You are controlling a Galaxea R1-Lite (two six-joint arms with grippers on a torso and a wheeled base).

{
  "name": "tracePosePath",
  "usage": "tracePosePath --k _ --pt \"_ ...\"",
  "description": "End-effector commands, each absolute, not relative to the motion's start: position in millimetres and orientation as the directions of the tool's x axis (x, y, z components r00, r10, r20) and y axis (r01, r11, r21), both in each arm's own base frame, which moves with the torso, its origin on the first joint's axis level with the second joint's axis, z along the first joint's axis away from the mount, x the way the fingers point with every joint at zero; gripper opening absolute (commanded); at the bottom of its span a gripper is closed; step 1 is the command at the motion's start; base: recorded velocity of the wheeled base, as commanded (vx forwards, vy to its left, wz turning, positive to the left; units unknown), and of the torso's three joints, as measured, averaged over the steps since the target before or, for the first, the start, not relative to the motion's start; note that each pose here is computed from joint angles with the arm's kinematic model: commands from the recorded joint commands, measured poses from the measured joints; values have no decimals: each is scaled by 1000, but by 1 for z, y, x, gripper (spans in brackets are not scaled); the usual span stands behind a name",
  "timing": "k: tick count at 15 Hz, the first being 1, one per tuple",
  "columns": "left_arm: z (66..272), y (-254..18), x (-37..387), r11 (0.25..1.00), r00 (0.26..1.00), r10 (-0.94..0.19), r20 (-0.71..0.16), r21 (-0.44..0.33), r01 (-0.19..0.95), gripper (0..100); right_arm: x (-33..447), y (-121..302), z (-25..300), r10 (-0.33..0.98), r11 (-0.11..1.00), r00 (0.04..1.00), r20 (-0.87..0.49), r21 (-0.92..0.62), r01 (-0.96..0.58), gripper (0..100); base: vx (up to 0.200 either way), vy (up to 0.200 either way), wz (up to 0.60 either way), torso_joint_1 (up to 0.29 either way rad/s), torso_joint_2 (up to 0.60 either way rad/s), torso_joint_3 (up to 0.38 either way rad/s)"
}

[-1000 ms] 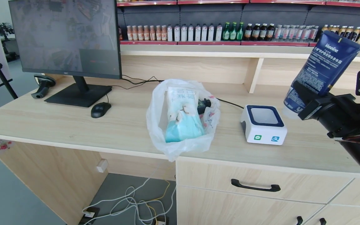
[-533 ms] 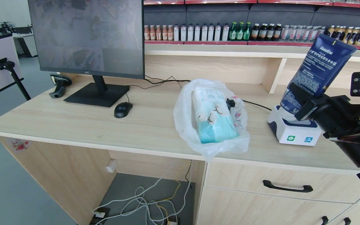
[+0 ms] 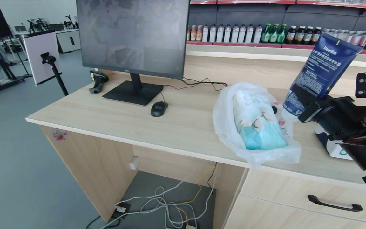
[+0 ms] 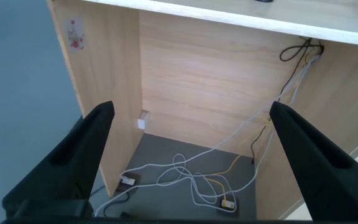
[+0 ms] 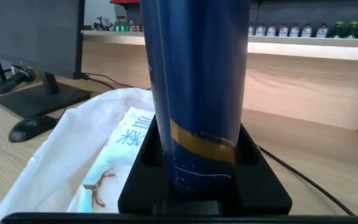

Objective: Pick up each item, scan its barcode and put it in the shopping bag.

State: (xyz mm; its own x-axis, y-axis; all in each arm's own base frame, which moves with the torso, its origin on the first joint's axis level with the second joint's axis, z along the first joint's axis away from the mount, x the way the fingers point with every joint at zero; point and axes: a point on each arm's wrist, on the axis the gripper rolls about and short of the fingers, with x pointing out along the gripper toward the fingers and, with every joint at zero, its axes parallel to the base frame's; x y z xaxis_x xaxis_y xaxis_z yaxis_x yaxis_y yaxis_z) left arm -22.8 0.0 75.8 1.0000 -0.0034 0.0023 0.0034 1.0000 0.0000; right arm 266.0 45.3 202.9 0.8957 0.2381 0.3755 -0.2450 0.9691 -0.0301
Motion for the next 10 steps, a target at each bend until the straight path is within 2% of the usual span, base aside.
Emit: tracePosePath --k 1,3,6,10 --pt "76 0 -23 1000 1000 -3 3 0 3 100 264 45 209 238 969 886 398 -34 -246 0 0 0 0 0 0 0" --pt "76 0 -23 1000 1000 -3 3 0 3 100 264 50 219 252 964 864 435 -38 -262 0 0 0 0 0 0 0" --pt "76 0 -23 1000 1000 -3 3 0 3 100 259 81 227 348 927 814 465 -41 -373 0 0 0 0 0 0 0" --pt "76 0 -23 1000 1000 -3 3 -2 3 100 270 102 210 403 899 816 413 -13 -438 0 0 0 0 0 0 0"
